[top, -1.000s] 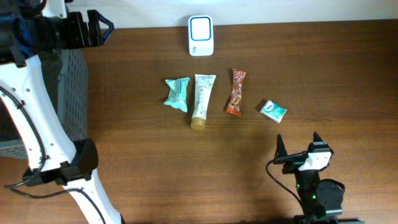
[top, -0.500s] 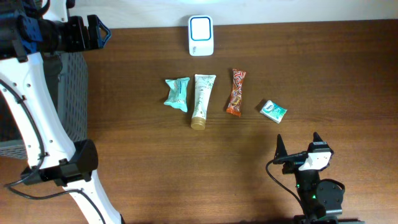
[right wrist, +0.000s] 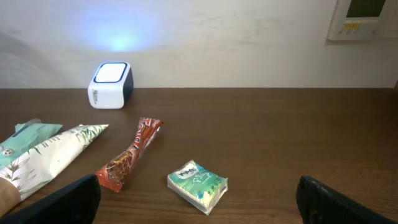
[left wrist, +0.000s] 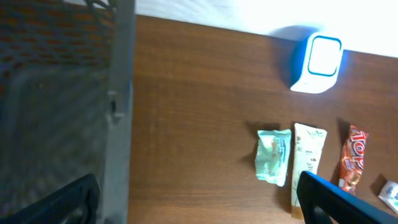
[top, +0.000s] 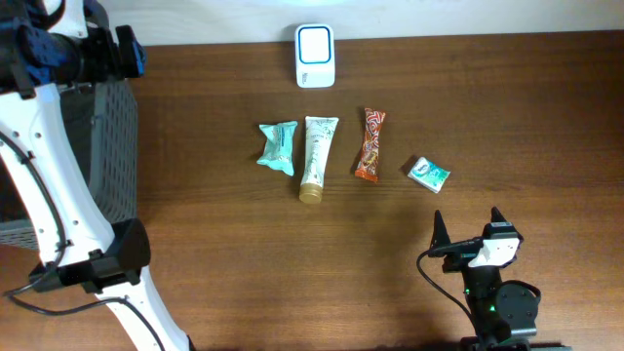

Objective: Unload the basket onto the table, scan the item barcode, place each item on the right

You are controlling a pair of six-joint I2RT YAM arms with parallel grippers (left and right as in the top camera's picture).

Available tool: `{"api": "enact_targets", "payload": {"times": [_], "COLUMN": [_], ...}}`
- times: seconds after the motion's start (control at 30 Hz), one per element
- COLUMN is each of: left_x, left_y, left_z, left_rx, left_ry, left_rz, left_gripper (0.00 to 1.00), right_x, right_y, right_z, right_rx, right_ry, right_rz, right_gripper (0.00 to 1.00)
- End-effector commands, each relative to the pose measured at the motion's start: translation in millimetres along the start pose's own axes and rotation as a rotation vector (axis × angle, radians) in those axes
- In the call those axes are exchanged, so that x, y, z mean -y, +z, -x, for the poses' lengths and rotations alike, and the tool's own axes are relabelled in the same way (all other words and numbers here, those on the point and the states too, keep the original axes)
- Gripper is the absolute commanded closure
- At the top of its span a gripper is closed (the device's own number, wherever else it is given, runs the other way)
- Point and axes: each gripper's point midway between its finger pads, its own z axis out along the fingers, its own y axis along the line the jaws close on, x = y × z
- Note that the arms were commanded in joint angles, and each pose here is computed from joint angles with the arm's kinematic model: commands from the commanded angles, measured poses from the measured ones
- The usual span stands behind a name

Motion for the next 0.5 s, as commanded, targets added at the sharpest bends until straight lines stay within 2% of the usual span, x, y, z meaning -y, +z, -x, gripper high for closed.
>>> {"api": "enact_targets", "payload": {"times": [0.0, 0.3, 0.47], "left_x": [-12.7, -29.5, -40.1], "left_y": [-17.8, -20.4, -21.5], "left_z": [2.3, 1.8, 1.3], "left_rx": [0.037, 0.039, 0.038], "left_ry": [-0.030, -0.058, -0.060], "left_rz": [0.038, 0.065, 0.127], "left_gripper": [0.01, 0.01, 0.01], "right_x": [2.3, 2.3, 2.3], "right_y": [0.2, 0.2, 0.2], "right_z": [-3.1, -3.1, -3.1], "right_rx": [-0.004, -0.004, -0.004], "right_ry": [0.008, 0.008, 0.008], "right_rz": [-0.011, -0.011, -0.011], "right_gripper": [0.01, 0.01, 0.01]}}
